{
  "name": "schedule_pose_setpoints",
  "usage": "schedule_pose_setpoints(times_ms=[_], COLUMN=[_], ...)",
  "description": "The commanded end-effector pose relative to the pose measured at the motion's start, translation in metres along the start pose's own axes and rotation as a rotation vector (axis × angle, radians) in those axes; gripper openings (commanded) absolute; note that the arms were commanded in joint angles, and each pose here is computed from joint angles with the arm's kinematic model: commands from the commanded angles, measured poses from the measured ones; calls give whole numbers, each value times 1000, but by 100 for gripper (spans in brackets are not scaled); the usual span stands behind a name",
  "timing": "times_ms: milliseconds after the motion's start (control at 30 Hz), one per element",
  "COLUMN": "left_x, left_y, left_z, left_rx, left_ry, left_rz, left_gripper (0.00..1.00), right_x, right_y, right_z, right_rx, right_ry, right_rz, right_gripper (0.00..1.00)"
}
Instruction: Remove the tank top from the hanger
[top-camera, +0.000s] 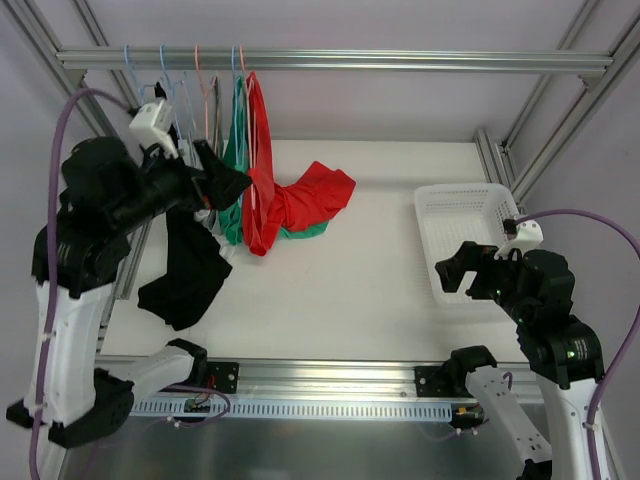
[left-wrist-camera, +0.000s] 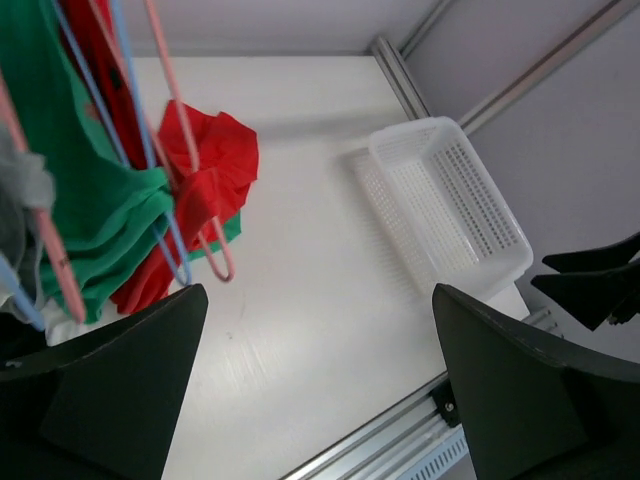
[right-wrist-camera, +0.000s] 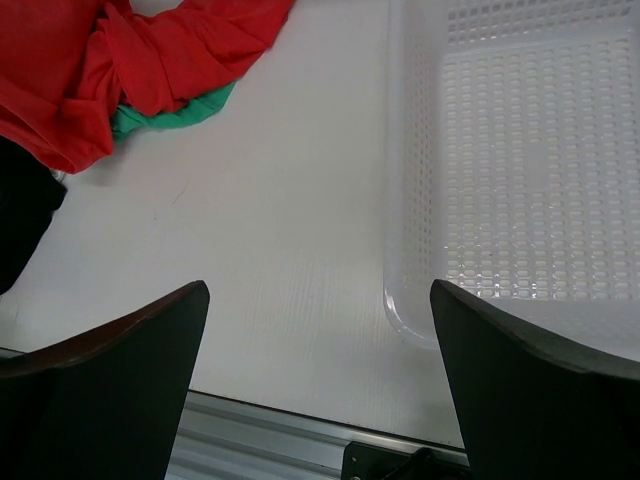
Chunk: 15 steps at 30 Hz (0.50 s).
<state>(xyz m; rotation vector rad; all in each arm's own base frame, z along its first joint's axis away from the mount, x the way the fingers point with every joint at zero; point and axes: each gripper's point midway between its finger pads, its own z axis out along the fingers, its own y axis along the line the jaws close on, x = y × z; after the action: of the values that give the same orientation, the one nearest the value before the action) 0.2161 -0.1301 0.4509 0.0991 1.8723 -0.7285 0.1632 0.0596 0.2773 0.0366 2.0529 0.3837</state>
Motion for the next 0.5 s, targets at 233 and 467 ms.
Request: schedule_pose_setpoints(times_ms=[233, 467], left_x=[-44, -35], left_y=[11, 44], left_z=[97, 127], left_rx=[-351, -540], left_ry=[-79, -48], left_rz=[239, 290], left_gripper=[76, 62], right_x=[10, 13], right_y=[13, 16], right_z=[6, 8], right_rx=[-82, -108], right_ry=[9, 19], right_rz=[25, 22], right_gripper=[99, 99])
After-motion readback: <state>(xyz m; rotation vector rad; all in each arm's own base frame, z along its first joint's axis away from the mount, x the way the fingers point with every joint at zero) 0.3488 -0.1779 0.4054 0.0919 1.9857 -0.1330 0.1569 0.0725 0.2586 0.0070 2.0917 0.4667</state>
